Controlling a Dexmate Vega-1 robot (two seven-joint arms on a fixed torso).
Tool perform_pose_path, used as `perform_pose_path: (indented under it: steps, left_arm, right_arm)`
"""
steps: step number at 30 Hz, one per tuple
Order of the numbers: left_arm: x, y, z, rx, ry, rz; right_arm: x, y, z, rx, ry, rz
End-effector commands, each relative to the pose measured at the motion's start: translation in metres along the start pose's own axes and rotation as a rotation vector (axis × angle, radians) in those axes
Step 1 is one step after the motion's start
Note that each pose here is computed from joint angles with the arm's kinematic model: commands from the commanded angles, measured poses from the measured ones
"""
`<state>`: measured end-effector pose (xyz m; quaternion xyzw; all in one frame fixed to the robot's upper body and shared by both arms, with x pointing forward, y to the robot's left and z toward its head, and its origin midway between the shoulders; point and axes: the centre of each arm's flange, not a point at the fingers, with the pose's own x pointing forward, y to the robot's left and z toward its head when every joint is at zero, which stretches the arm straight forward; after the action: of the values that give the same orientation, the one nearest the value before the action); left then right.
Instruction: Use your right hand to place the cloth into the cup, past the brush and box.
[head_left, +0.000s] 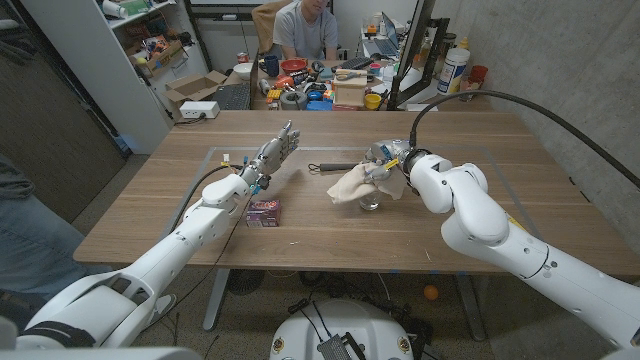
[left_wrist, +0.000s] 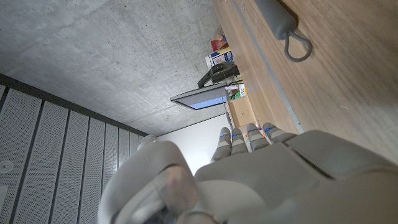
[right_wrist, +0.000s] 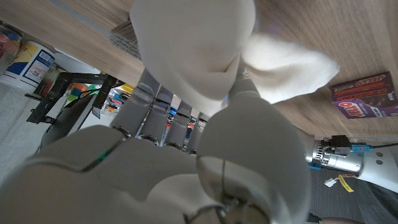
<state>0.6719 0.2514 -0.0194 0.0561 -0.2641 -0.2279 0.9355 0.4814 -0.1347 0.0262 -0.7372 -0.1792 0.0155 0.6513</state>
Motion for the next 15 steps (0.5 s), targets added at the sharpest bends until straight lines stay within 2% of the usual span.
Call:
perform_pose_path:
  steps: [1, 9, 15]
  left_arm:
    - [0.000, -0.003, 0.002, 0.005, -0.001, -0.004]
    - [-0.002, -0.004, 0.002, 0.004, -0.002, -0.005]
    - [-0.005, -0.003, 0.004, 0.009, -0.006, -0.004]
  right_arm:
    - [-0.006, -0.010, -0.003, 0.006, 0.004, -0.037]
    - [-0.012, -0.022, -0.001, 0.005, 0.000, -0.046]
    - [-0.020, -0.035, -0.004, 0.055, -0.002, -0.091]
